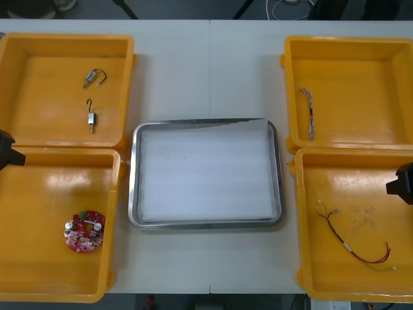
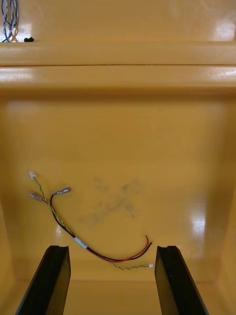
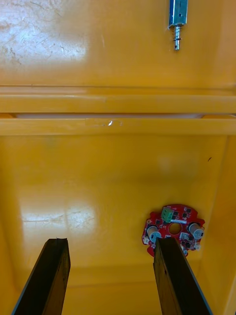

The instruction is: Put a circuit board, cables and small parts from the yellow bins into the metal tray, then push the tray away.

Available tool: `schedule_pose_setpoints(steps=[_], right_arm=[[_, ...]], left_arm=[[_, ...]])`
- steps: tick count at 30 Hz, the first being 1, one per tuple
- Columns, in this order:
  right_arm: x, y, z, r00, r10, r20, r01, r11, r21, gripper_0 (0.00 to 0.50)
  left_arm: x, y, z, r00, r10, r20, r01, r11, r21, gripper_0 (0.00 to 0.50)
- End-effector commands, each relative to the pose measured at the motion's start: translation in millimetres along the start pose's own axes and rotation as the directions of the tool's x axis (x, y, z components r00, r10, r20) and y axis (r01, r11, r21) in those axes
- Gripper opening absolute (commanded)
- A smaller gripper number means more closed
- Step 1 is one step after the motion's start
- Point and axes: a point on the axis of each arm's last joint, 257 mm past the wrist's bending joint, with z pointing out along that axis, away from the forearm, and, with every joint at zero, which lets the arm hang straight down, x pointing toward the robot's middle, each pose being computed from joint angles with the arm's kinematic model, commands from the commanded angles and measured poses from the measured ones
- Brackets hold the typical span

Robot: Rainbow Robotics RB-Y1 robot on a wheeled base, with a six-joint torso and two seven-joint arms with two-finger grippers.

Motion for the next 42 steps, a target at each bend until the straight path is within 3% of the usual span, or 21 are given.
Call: schedule_pose_setpoints(steps=[1, 5, 10, 14, 18, 25, 31, 36, 38, 42], right_arm=[[13, -19, -8, 1.000, 0.022, -0.014, -0.021, 0.999, 0.044, 0.500], [28, -19, -3, 0.999, 0.014, -0.048, -0.012, 0.999, 0.039, 0.500], [61, -8, 8, 0.992, -0.039, -0.119, 0.042, 0.999, 0.025, 0.500], [80, -3, 11, 0.986, -0.086, -0.145, 0.092, 0.995, 0.037, 0.500], [84, 5, 18, 0.982, -0.138, -0.132, 0.141, 0.990, 0.020, 0.500], [85, 11, 33, 0.969, -0.239, -0.063, 0.239, 0.971, -0.018, 0.500], [95, 13, 46, 0.944, -0.328, -0.039, 0.328, 0.945, -0.011, 0.500], [102, 21, 62, 0.930, -0.366, -0.031, 0.367, 0.930, 0.012, 0.500], [105, 28, 73, 0.926, -0.376, -0.026, 0.376, 0.926, 0.006, 0.500], [109, 38, 92, 0.924, -0.381, -0.003, 0.381, 0.924, -0.012, 0.500]], left_arm=[[29, -7, 6, 0.995, 0.093, -0.043, -0.093, 0.996, -0.002, 0.500], [47, -10, 11, 0.991, 0.108, -0.074, -0.109, 0.994, -0.004, 0.500], [57, -20, 21, 0.991, 0.118, -0.062, -0.117, 0.993, 0.014, 0.500], [66, -31, 33, 0.991, 0.124, -0.041, -0.122, 0.992, 0.036, 0.500], [74, -37, 42, 0.991, 0.126, -0.034, -0.124, 0.991, 0.052, 0.500], [88, -49, 61, 0.991, 0.132, -0.028, -0.129, 0.988, 0.083, 0.500], [99, -58, 74, 0.990, 0.139, -0.038, -0.135, 0.987, 0.091, 0.500], [106, -59, 82, 0.988, 0.148, -0.043, -0.145, 0.987, 0.074, 0.500], [107, -56, 87, 0.986, 0.159, -0.042, -0.157, 0.986, 0.049, 0.500], [111, -57, 92, 0.986, 0.161, -0.047, -0.159, 0.987, 0.037, 0.500]])
